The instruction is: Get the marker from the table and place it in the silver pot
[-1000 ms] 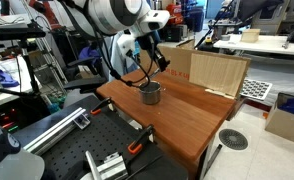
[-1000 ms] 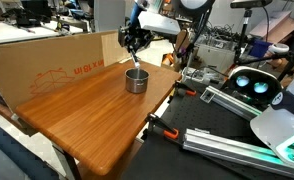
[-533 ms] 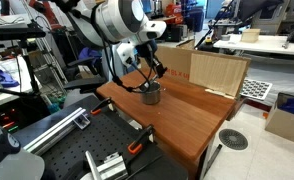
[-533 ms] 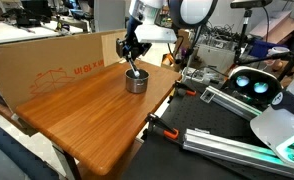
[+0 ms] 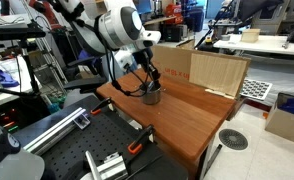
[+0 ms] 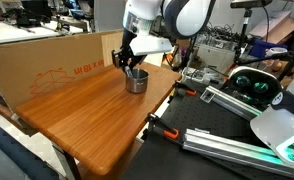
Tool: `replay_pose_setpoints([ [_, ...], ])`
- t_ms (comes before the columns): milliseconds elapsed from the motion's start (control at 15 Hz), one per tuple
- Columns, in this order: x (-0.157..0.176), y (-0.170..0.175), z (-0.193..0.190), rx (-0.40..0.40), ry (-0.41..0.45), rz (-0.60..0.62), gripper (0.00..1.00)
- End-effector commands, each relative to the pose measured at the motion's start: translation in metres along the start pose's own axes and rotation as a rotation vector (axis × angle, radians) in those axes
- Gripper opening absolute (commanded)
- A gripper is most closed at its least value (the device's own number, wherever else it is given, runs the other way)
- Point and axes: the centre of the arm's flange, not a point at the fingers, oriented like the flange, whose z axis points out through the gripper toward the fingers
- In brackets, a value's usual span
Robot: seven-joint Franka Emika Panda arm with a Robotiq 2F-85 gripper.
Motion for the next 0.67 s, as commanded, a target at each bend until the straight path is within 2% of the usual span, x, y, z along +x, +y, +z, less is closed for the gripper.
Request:
replay_pose_setpoints([
  [0,0.0007,-0.0033,0.0053,-0.007,0.001,0.013,0.64],
  [200,0.0009,-0.0033,0.005,-0.003,-0.005,0.017,0.87],
  [333,0.0005,-0.0032,0.0047,-0.001,-0.004,0.017,0.99],
  [600,-0.0014,-0.0025,-0.0036,0.013,0.0,0.017,1.0],
])
